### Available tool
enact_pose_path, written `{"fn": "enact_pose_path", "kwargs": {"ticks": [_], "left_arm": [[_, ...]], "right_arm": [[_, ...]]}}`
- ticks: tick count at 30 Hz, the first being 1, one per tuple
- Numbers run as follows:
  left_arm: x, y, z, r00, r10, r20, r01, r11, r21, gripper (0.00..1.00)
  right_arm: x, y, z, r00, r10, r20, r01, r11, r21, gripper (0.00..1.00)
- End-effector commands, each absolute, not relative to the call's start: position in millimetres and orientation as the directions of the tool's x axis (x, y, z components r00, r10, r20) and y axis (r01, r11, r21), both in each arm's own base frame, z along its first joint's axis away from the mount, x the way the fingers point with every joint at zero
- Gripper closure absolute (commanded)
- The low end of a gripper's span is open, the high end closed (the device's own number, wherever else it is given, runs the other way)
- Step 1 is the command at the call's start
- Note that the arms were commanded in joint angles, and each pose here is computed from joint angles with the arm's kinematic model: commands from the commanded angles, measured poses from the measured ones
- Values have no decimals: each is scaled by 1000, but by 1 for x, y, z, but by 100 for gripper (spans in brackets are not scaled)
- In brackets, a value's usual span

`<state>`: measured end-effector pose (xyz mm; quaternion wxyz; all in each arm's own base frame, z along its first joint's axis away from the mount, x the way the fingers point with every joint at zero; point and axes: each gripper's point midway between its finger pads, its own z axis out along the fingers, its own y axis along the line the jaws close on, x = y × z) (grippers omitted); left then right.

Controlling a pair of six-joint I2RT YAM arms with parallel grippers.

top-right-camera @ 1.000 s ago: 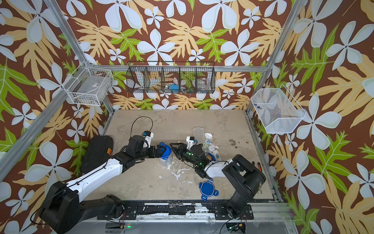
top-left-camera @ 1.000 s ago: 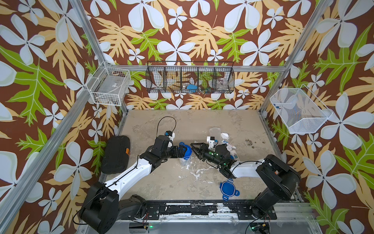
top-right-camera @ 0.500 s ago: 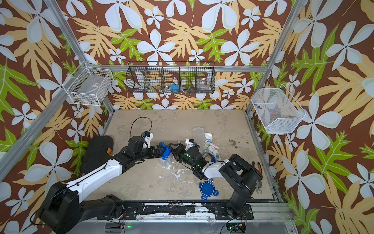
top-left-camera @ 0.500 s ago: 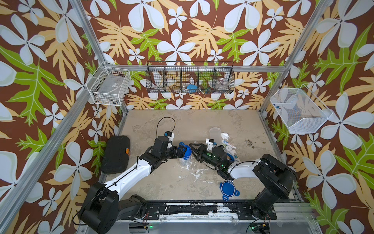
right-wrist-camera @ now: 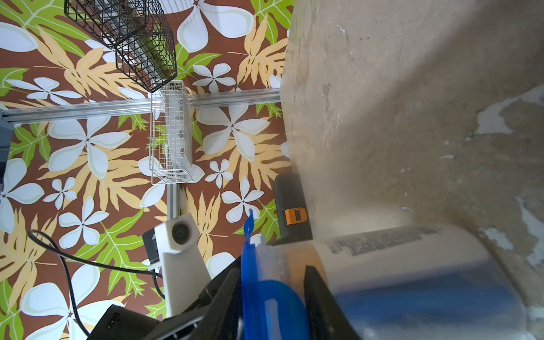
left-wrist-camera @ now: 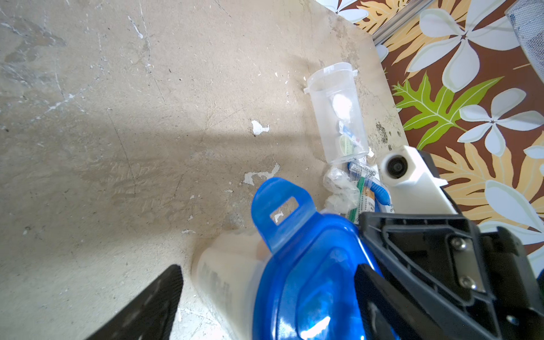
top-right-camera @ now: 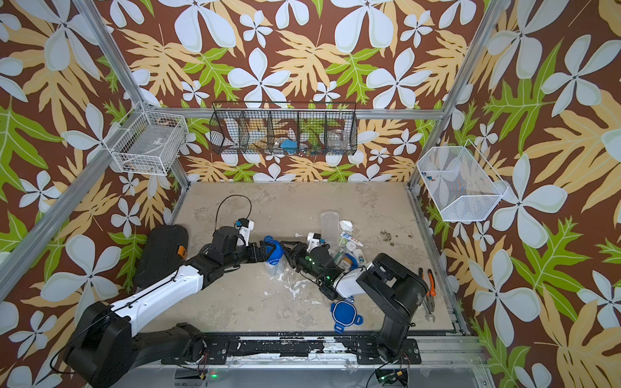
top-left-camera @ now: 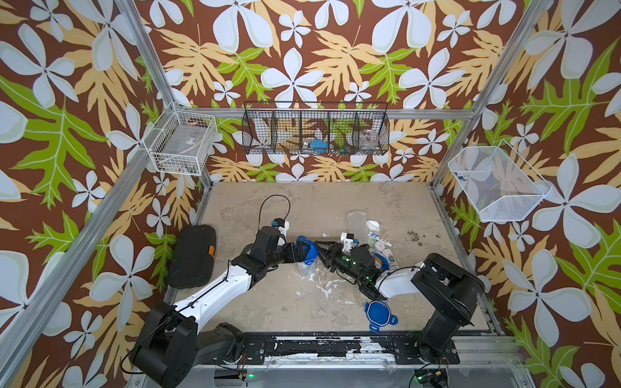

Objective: Take out toiletry kits
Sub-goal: Unfasten the latch on the container, then open the lid of the container.

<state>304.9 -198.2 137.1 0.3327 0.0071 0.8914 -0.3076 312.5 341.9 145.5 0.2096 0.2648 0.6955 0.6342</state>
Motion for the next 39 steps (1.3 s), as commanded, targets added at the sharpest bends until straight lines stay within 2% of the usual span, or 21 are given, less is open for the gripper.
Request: {"fn": "enact_pose_path", "kwargs": {"ticks": [1, 9, 11, 14, 16, 19, 21, 24, 27, 33, 39], "left_arm": [[285, -183, 105, -843, -146, -517, 149, 860, -488, 8], [277, -175, 88, -856, -132, -500, 129, 882, -453, 11], [275, -170, 84, -859, -134, -495, 113, 892, -438, 11], [276, -163, 86, -850, -160, -501, 82, 901, -425, 10], [280, -162, 95, -840, -174, -513, 73, 902, -425, 7], [295, -167, 120, -817, -201, -541, 81, 888, -453, 4], [305, -173, 139, -799, -212, -563, 98, 878, -469, 4], [317, -180, 164, -778, -226, -586, 125, 859, -496, 3], [321, -186, 179, -767, -233, -598, 151, 840, -521, 4], [318, -193, 172, -774, -221, -593, 182, 820, -543, 4], [324, -210, 206, -748, -228, -623, 269, 754, -599, 4]], "right_arm": [[309, 350, 168, -798, 601, 51, 54, -13, 998, 75], [314, 345, 169, -788, 614, 39, 41, -10, 999, 92], [317, 344, 172, -786, 618, 21, 28, 1, 1000, 92], [323, 339, 177, -783, 622, -19, 3, 35, 999, 84], [327, 336, 170, -795, 604, -55, 24, 121, 992, 77], [329, 327, 150, -821, 541, -186, 31, 367, 930, 65], [328, 311, 137, -821, 489, -293, 33, 554, 832, 61], [320, 282, 124, -817, 430, -386, 43, 711, 702, 58], [312, 268, 117, -830, 361, -425, 33, 793, 608, 56], [302, 299, 108, -896, 190, -401, -71, 831, 552, 60], [283, 300, 101, -908, 152, -391, -76, 858, 509, 61]]}}
